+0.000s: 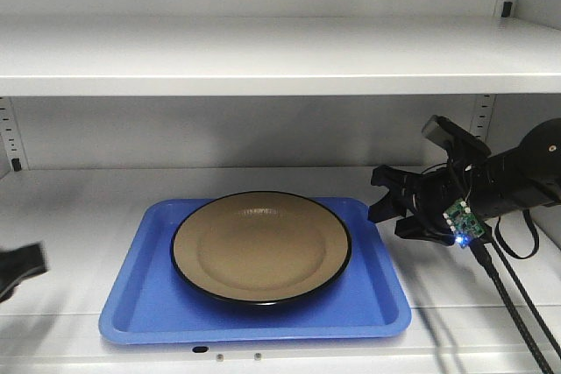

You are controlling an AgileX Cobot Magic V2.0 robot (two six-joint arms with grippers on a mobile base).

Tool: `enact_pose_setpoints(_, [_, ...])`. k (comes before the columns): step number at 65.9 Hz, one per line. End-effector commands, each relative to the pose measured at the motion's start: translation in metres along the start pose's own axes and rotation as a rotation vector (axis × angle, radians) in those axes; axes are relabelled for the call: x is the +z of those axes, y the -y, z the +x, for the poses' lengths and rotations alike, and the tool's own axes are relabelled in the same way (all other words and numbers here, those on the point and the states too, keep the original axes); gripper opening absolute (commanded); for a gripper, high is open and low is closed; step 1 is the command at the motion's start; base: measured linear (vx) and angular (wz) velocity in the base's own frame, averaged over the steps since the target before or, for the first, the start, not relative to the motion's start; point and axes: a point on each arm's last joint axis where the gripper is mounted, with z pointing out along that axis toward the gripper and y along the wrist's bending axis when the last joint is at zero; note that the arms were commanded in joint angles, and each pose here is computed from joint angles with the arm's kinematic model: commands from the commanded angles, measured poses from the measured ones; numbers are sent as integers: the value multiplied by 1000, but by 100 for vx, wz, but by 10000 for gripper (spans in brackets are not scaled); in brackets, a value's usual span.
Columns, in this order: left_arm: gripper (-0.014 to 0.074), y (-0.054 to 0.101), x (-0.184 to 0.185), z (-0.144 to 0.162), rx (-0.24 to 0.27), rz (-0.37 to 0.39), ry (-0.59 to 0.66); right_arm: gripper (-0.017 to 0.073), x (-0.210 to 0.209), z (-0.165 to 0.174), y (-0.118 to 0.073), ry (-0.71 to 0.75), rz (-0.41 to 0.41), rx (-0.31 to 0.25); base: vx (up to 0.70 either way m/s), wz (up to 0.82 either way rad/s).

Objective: Place disk in tray to left cabinet

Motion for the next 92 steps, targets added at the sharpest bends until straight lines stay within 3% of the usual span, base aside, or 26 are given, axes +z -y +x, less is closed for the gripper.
enact_pose_setpoints(1, [225,-5,-29,4,47,2,181,368,-26,-14,-16,112,-46,-9,0,0])
enact_pose_setpoints(18, [-8,-37,-69,70,275,-63,306,368,-26,-14,-16,110,-46,-9,0,0])
enact_pose_setpoints(22, [-9,-43,-76,81,312,-84,328,368,-26,-14,-16,110,-46,-9,0,0])
enact_pose_setpoints(35, [-8,-64,-93,120,296,-141,416,368,-26,-14,-16,110,-46,-9,0,0])
enact_pose_setpoints(44, [-8,-73,-96,147,352,-139,469,368,-26,-14,-16,110,-46,-9,0,0])
enact_pose_setpoints(52, [-6,-81,-97,169,359,-130,493,368,-26,-14,-16,110,-46,-9,0,0])
enact_pose_setpoints(65, [-6,-83,-93,176,349,-144,380,367,-25,-12,-16,98,-45,-12,0,0])
enact_pose_setpoints(92, [-6,-84,-92,178,347,-147,356,367,-25,-12,-16,91,-45,-12,0,0])
